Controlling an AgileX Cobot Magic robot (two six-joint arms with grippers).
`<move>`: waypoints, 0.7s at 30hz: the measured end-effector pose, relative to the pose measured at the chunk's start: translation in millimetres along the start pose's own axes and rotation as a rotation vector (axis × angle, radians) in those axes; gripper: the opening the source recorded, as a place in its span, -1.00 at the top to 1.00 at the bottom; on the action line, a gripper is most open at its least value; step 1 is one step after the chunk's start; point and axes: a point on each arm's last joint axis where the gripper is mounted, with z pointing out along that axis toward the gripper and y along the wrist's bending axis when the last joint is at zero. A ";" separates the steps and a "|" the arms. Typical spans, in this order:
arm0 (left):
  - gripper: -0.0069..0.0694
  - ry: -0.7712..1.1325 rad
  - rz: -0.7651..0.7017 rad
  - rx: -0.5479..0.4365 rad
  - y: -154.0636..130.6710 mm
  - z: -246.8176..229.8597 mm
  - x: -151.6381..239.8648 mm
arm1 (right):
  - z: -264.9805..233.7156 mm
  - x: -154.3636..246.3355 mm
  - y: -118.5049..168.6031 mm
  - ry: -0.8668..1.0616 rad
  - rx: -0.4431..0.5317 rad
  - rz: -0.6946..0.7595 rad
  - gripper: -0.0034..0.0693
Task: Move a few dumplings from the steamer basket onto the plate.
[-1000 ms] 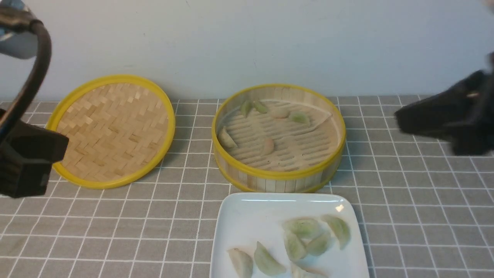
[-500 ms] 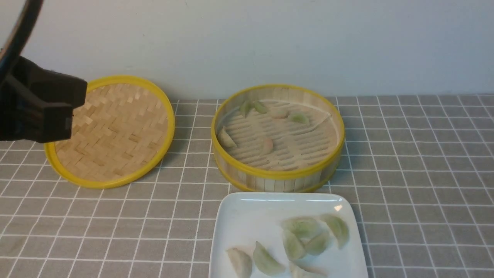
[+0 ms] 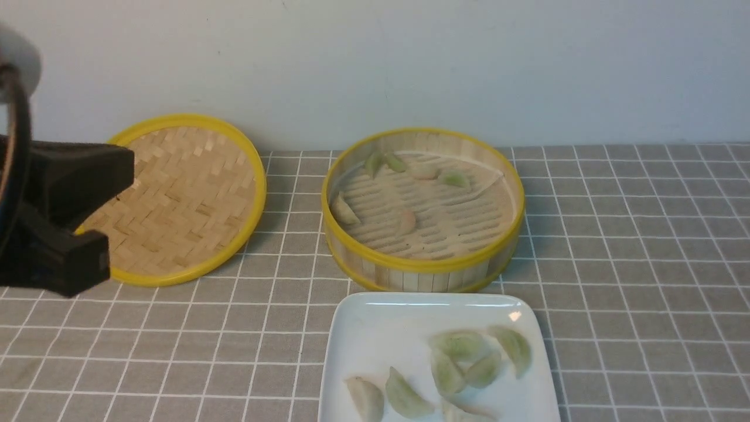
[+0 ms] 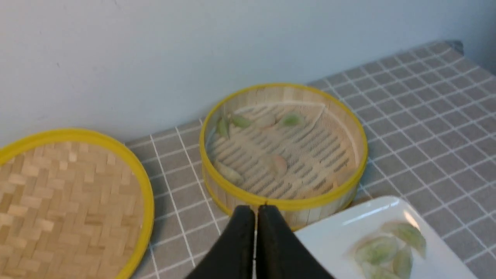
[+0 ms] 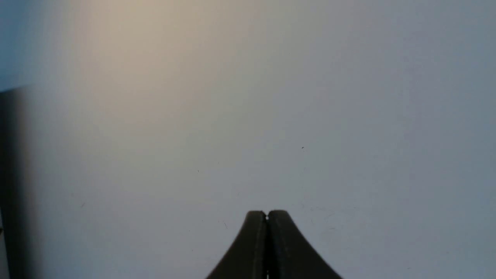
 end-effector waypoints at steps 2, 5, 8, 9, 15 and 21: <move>0.83 -0.061 0.000 0.007 0.5 -2.8 10.3 | 0.0 0.0 0.0 0.000 0.000 -0.001 0.94; 0.83 -0.141 0.001 0.016 0.8 -7.9 17.9 | 0.0 0.0 0.0 0.000 0.000 -0.001 0.94; 0.83 -0.173 0.001 0.020 1.5 -12.4 28.6 | 0.0 0.0 0.0 0.000 0.000 -0.001 0.94; 0.83 -0.171 0.001 0.020 1.6 -12.3 29.5 | 0.0 0.0 0.0 0.000 0.000 -0.001 0.94; 0.83 -0.170 0.001 0.020 1.8 -13.0 32.5 | 0.0 0.0 0.0 0.000 0.000 -0.001 0.94; 0.83 -0.169 0.001 0.020 1.8 -12.9 32.8 | 0.0 -0.1 0.0 -0.001 0.000 -0.001 0.94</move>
